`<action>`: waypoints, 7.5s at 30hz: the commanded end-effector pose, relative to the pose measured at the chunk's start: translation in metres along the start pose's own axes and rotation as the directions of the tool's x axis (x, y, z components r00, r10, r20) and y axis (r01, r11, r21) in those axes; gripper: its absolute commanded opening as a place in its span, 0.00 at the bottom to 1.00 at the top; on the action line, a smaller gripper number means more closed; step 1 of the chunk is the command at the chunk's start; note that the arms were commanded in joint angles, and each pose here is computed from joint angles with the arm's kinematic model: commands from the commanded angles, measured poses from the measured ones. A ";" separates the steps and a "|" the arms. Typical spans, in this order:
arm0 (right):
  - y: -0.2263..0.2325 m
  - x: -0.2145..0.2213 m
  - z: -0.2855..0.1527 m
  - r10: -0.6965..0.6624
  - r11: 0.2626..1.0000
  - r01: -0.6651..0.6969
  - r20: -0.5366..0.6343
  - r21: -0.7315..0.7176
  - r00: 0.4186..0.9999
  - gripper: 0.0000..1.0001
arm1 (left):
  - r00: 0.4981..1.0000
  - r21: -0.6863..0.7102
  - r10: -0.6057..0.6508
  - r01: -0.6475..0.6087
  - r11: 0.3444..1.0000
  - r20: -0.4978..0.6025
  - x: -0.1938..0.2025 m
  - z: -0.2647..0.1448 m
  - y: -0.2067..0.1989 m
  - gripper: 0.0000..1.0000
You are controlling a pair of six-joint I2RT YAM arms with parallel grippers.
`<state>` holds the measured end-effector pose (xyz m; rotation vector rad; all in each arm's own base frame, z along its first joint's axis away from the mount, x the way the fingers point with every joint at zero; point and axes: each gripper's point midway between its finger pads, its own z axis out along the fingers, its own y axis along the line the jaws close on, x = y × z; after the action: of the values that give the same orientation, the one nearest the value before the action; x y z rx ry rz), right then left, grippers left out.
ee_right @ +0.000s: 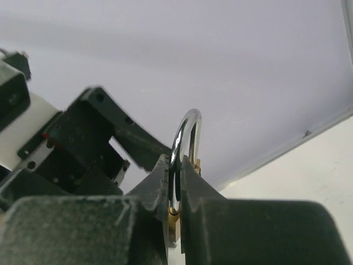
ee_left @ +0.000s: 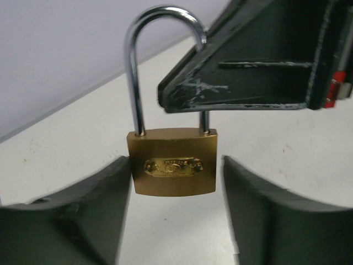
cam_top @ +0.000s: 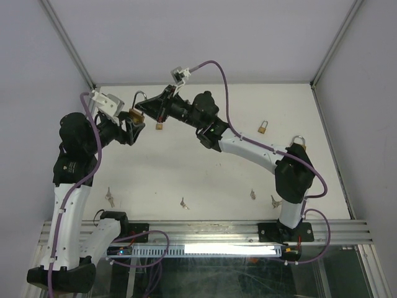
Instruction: Unlock with the key
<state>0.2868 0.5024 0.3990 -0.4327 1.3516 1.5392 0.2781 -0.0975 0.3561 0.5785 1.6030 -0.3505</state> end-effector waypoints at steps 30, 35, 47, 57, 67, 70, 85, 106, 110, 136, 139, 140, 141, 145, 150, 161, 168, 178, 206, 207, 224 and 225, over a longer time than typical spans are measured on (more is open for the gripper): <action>0.132 0.006 -0.144 -0.708 0.596 0.312 -0.300 -0.740 0.640 0.00 | 0.989 0.692 0.125 -0.146 0.707 0.081 0.009 -0.025 -0.145 0.63; 0.133 0.005 -0.154 -0.732 0.583 0.334 -0.299 -0.741 0.612 0.00 | 0.976 0.648 0.193 -0.213 0.731 0.103 0.007 -0.022 -0.136 0.67; 0.146 -0.001 -0.142 -0.723 0.552 0.340 -0.234 -0.761 0.650 0.00 | 0.995 0.790 0.021 -0.091 0.606 0.099 -0.003 -0.029 -0.166 0.51; 0.146 -0.003 -0.133 -0.723 0.552 0.354 -0.221 -0.755 0.654 0.00 | 0.994 0.802 0.016 -0.097 0.590 0.109 0.004 -0.030 -0.174 0.00; 0.095 -0.035 -0.129 -0.594 0.743 0.442 -0.192 -0.502 0.781 1.00 | 0.958 0.594 -0.284 0.212 0.776 0.030 -0.023 -0.004 -0.140 0.00; 0.061 -0.056 -0.134 -0.530 0.816 0.441 -0.180 -0.373 0.829 1.00 | 0.915 0.459 -0.402 0.362 0.811 -0.012 -0.016 0.010 -0.112 0.00; 0.085 0.011 -0.135 -0.377 0.840 0.218 -0.244 -0.498 0.894 0.73 | 0.916 0.683 -0.400 0.273 0.677 0.031 -0.018 -0.038 -0.135 0.00; 0.085 0.036 -0.142 -0.390 0.820 0.121 -0.390 -0.560 0.834 0.49 | 0.936 0.742 -0.352 0.220 0.633 0.023 -0.021 -0.041 -0.148 0.00; 0.084 0.038 -0.143 -0.395 0.822 0.124 -0.399 -0.556 0.828 0.36 | 0.937 0.747 -0.348 0.220 0.628 0.017 -0.019 -0.040 -0.149 0.00; 0.079 0.025 -0.141 -0.382 0.838 0.172 -0.331 -0.518 0.863 0.00 | 0.918 0.652 -0.388 0.346 0.675 -0.084 0.013 -0.011 -0.135 0.34; 0.072 0.028 -0.143 -0.376 0.846 0.170 -0.339 -0.506 0.862 0.00 | 0.909 0.667 -0.398 0.371 0.646 -0.121 0.019 -0.013 -0.139 0.39; 0.071 0.029 -0.145 -0.258 0.896 0.063 -0.398 -0.440 0.880 0.00 | 0.910 0.679 -0.394 0.370 0.634 -0.128 0.020 -0.015 -0.141 0.50; 0.071 0.025 -0.144 -0.184 0.918 0.005 -0.415 -0.397 0.891 0.00 | 0.913 0.691 -0.386 0.365 0.624 -0.133 0.020 -0.017 -0.143 0.58; 0.063 0.015 -0.144 -0.143 0.931 -0.012 -0.396 -0.365 0.907 0.00 | 0.927 0.713 -0.356 0.326 0.621 -0.114 0.022 -0.020 -0.146 0.83; 0.058 0.016 -0.142 -0.116 0.942 -0.026 -0.396 -0.336 0.911 0.00 | 0.924 0.697 -0.363 0.337 0.633 -0.117 0.024 -0.017 -0.144 0.99; -0.050 -0.027 -0.182 -0.022 0.992 0.056 -0.291 0.110 0.956 0.00 | 0.911 0.288 -0.148 0.271 0.919 -0.385 0.084 0.006 -0.070 0.99; -0.094 -0.012 -0.214 0.015 0.973 0.055 -0.300 0.225 0.954 0.00 | 0.577 0.132 0.052 0.098 0.986 -0.815 0.181 -0.048 0.006 0.99; -0.121 0.053 -0.202 0.223 0.928 -0.096 -0.331 0.360 0.917 0.00 | 0.357 -0.012 -0.032 0.058 0.998 -0.934 0.258 -0.100 0.072 0.99; -0.196 0.221 -0.161 0.680 0.681 -0.427 -0.298 0.594 0.670 0.00 | 0.173 -0.415 -0.417 0.049 0.908 -0.892 0.297 -0.135 0.091 0.99; -0.194 0.222 -0.160 0.680 0.681 -0.422 -0.302 0.598 0.669 0.00 | 0.187 -0.444 -0.442 0.037 0.895 -0.877 0.291 -0.134 0.093 0.99; -0.191 0.258 -0.156 0.782 0.502 -0.349 -0.242 0.792 0.575 0.00 | 0.309 -0.439 -0.404 -0.051 0.897 -0.861 0.238 -0.084 0.087 0.99; -0.193 0.260 -0.157 0.782 0.489 -0.341 -0.231 0.803 0.579 0.00 | 0.302 -0.434 -0.394 -0.079 0.897 -0.868 0.242 -0.087 0.090 0.99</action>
<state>0.2760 0.4477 0.0417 -0.0005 2.6621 1.3186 0.2442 0.0545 0.1307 0.2740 2.8983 0.2417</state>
